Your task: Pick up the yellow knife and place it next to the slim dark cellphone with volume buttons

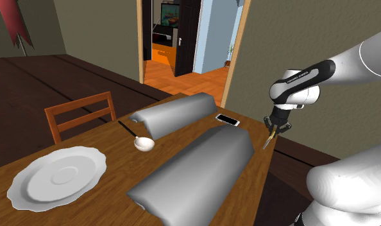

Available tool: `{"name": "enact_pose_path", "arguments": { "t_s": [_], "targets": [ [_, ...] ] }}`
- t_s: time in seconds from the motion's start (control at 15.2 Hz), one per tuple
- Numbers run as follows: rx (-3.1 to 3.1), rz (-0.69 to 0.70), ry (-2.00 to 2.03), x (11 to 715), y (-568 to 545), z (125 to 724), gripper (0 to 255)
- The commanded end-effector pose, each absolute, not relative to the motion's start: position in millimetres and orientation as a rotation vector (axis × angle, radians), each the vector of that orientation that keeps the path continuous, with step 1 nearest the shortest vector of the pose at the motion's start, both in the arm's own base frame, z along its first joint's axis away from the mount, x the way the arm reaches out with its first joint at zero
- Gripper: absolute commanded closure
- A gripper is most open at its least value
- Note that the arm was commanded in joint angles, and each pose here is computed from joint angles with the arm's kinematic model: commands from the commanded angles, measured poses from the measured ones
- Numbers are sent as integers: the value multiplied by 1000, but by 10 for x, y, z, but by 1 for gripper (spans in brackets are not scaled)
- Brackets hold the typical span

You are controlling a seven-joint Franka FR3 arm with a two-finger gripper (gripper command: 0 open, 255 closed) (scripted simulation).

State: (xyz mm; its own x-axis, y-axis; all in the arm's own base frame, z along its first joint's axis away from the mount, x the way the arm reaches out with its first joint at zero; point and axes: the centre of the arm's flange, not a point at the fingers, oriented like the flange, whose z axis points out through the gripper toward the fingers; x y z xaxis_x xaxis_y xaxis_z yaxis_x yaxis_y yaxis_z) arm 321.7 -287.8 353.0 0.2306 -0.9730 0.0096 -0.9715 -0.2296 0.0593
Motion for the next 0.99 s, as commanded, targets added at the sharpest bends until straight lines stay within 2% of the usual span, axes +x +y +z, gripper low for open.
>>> {"name": "enact_pose_path", "arguments": {
  "t_s": [0.0,0.13,0.2,0.53,0.79,0.92],
  "targets": [
    [2423,-45,-1916,3217,-2878,3530,255],
    [2423,-45,-1916,3217,-2878,3530,255],
    [2423,-45,-1916,3217,-2878,3530,0],
    [2423,-45,-1916,3217,-2878,3530,0],
    [2423,-45,-1916,3245,-2866,4029,0],
    [2423,-45,-1916,3245,-2866,4029,0]
  ]
}}
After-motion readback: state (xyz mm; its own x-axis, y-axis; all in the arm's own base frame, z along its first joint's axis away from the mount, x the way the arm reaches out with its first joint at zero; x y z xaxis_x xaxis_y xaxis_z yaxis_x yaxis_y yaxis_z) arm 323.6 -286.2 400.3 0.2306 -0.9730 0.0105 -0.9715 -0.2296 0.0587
